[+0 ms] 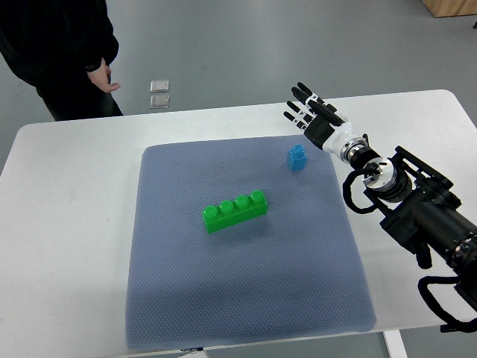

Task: Stack blue block on green block with right hand
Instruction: 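Move the right hand over the small light-blue block, then lower the right hand and close its fingers around the blue block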

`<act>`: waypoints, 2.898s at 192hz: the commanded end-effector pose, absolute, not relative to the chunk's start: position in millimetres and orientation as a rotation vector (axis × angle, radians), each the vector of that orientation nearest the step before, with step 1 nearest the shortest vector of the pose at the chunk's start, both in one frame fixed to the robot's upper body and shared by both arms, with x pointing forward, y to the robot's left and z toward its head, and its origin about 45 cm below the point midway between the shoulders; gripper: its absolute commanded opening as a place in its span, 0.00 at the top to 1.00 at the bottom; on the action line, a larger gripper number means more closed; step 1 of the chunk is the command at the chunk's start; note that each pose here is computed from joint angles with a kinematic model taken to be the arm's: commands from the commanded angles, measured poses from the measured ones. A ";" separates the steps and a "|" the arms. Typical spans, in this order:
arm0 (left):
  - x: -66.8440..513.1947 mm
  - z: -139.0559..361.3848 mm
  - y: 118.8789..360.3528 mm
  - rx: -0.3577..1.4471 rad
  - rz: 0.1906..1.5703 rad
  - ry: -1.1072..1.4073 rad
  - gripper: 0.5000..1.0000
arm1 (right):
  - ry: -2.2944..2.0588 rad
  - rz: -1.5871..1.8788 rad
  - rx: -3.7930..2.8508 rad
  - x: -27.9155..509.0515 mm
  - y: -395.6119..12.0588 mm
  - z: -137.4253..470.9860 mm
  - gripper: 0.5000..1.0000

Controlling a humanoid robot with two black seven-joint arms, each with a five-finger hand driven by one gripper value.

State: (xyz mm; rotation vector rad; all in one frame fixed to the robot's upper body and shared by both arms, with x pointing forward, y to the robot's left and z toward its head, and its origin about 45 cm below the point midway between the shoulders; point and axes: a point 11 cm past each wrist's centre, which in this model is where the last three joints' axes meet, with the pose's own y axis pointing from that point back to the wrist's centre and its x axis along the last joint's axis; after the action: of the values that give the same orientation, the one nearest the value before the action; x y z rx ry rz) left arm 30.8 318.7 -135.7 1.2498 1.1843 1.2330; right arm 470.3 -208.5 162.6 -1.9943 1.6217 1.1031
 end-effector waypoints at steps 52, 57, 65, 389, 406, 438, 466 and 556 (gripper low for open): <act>30.8 -135.7 318.8 1.249 1.234 1.185 0.00 | 1.618 1.095 -2.002 471.6 -208.9 165.0 0.14; 30.8 -135.7 318.8 1.249 1.234 1.185 0.00 | 1.613 1.092 -2.009 472.2 -207.9 166.5 0.14; 30.8 -135.7 318.8 1.249 1.234 1.185 0.00 | 1.597 1.084 -2.024 472.7 -206.8 168.7 0.14; 34.1 -135.8 309.7 1.228 1.215 1.190 0.00 | 1.139 -1.547 -3.920 480.0 -165.4 259.9 0.15; 34.1 -135.8 309.7 1.228 1.215 1.190 0.00 | 1.191 -1.529 -3.905 480.2 -163.5 250.4 0.15; 34.1 -135.8 309.7 1.228 1.215 1.190 0.00 | 1.232 -1.517 -3.881 478.7 -158.5 239.4 0.16; 33.9 -135.8 310.2 1.230 1.215 1.190 0.00 | 1.292 -1.501 -3.877 480.4 -161.7 228.5 0.16; 33.3 -135.8 310.2 1.234 1.213 1.194 0.00 | 1.438 -1.467 -3.851 480.7 -173.3 207.4 0.18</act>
State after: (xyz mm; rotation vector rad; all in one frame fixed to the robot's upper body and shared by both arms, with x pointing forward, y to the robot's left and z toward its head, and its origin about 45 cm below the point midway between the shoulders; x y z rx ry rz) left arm 33.1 310.3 -135.8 1.2341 1.1941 1.2130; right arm 480.3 -170.8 209.8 -3.8594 1.4069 -1.4709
